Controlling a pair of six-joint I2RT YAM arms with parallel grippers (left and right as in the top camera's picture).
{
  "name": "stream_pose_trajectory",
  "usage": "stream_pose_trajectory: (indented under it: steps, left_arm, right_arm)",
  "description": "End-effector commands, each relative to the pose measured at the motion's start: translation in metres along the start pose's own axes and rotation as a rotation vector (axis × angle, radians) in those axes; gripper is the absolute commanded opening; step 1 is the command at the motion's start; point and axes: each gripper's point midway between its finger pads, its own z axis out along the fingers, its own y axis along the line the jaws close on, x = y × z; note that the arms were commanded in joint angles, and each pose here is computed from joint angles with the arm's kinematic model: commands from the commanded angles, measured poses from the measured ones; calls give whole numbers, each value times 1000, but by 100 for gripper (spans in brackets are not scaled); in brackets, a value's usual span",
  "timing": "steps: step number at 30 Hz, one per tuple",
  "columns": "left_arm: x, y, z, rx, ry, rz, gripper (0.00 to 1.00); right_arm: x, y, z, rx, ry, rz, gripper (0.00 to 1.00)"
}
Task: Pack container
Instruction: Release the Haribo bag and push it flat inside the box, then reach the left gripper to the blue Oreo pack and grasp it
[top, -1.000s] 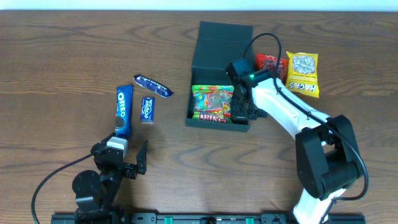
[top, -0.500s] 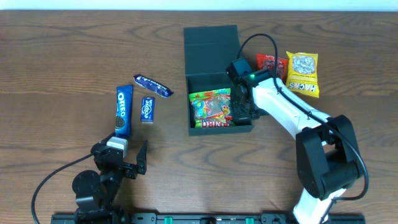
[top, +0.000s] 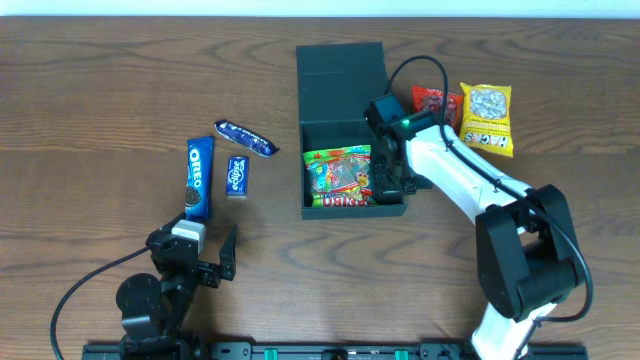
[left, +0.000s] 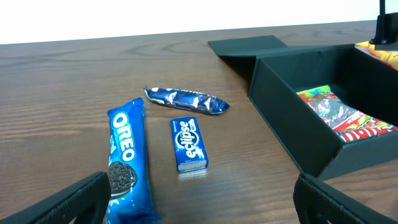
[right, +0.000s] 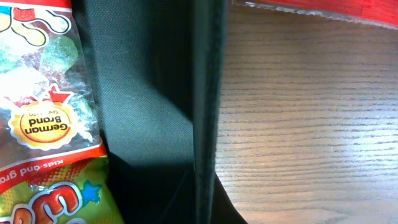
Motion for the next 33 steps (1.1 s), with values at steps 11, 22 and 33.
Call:
stream_pose_trajectory:
  steps: [11,22,33]
  left_arm:
    - [9,-3,3,17,18,-18,95]
    - [9,-3,2,17,18,-18,95]
    - [9,-3,3,17,18,-18,95]
  right_arm:
    - [-5,-6,-18,11,-26,16,65]
    - [-35,-15,-175,-149,-388,72,99]
    - [-3,-41,-262,-248,-614,106,99]
